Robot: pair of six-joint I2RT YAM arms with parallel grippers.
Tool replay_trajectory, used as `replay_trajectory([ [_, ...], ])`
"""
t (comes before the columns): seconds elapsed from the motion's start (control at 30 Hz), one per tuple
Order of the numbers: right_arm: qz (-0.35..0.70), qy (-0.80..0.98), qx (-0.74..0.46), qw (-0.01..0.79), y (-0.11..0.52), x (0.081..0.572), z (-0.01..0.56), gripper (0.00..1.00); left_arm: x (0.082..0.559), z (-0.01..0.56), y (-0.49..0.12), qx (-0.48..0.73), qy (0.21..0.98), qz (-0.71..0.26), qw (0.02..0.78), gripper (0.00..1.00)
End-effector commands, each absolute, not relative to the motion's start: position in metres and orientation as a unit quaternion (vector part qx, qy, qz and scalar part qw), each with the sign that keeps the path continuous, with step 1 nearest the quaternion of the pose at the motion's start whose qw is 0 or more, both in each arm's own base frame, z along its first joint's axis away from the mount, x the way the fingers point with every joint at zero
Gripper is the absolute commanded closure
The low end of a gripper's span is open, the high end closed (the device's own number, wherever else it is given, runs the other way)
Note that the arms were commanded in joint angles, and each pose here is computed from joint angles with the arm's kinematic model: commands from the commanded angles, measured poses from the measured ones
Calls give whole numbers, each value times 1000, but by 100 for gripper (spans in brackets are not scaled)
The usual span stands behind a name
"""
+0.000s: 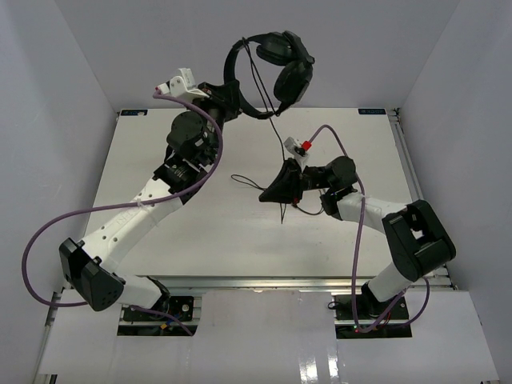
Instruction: Wrap the headphones
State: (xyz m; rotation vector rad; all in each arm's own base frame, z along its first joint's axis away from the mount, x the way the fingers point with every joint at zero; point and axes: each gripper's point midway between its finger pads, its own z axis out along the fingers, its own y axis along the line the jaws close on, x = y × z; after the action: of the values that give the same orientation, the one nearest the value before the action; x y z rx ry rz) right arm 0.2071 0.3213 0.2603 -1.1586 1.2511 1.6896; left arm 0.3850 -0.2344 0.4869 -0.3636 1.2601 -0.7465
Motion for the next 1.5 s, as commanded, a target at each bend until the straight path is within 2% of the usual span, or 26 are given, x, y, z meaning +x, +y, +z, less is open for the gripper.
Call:
replay_trajectory([
  [0.0,610,472,-478,421,320,209,266,92,401,500,-177,-239,548,-248,762,100],
  [0.03,604,513,-464,396,323,212,253,92,408,490,-168,-243,557,-223,763,100],
  [0.1,551,498,-509,435,325,217,256,92,419,475,-158,-239,571,-187,763,100],
  [0.2,500,532,-529,432,320,217,246,92,442,435,-139,-227,607,-126,751,100],
  [0.37,428,549,-564,445,311,223,247,92,464,379,-116,-214,653,-76,723,100],
  [0.53,328,540,-615,472,306,233,265,92,479,321,-118,-155,705,-16,692,100],
  [0.63,224,531,-638,511,300,259,290,92,483,283,-133,-88,743,-2,663,100],
  [0.77,94,534,-622,565,280,301,333,92,460,228,-161,41,786,3,616,100],
  [0.93,-20,549,-595,587,257,338,341,89,410,216,-188,166,763,-22,624,100],
  [1.07,-44,554,-595,581,251,349,325,88,374,215,-212,246,741,-82,620,100],
  [1.17,-48,560,-594,575,248,355,314,88,357,222,-210,280,723,-81,626,100],
  [1.3,-37,568,-584,578,244,357,313,88,357,227,-197,283,719,-35,634,100],
  [1.47,55,551,-589,589,262,332,334,88,373,223,-177,264,726,61,632,100],
])
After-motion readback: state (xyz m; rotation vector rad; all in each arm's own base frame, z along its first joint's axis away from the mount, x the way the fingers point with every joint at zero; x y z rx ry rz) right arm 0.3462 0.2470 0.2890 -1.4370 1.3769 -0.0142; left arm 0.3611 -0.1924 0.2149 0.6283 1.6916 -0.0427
